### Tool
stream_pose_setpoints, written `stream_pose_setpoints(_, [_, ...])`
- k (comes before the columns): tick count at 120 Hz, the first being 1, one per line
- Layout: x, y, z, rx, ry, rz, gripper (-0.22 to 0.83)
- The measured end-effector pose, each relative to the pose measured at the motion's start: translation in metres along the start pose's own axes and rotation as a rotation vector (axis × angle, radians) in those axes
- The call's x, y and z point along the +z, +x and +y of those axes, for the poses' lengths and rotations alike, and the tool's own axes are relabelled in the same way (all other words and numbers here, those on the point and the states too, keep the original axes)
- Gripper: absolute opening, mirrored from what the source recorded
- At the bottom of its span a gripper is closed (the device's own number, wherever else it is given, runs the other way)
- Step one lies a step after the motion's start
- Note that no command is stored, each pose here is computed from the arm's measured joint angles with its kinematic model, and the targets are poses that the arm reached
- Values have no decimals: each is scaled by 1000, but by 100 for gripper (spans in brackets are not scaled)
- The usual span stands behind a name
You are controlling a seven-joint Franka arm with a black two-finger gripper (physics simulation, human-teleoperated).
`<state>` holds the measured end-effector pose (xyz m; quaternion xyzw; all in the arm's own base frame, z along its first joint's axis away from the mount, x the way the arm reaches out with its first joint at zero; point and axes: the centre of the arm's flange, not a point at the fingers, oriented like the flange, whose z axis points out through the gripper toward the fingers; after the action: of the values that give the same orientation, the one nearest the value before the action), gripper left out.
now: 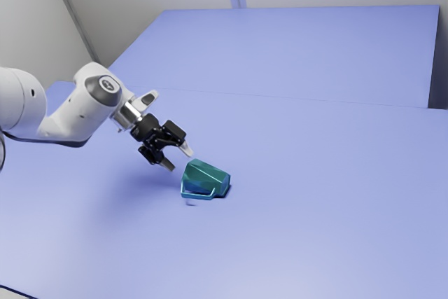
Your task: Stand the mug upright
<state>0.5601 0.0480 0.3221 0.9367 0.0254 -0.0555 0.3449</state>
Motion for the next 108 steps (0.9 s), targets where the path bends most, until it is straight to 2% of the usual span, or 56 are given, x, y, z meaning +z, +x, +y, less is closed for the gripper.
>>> stream_pose_setpoints(33, [22,6,-10,82,-77,-1,62])
stream_pose_setpoints(61, [39,3,-11,126,-173,-44,61])
stream_pose_setpoints(69, [40,1,-13,136,-198,-48,53])
stream_pose_setpoints(91, [46,0,-16,170,-242,-58,20])
stream_pose_setpoints(108, [46,1,-9,211,-256,-59,6])
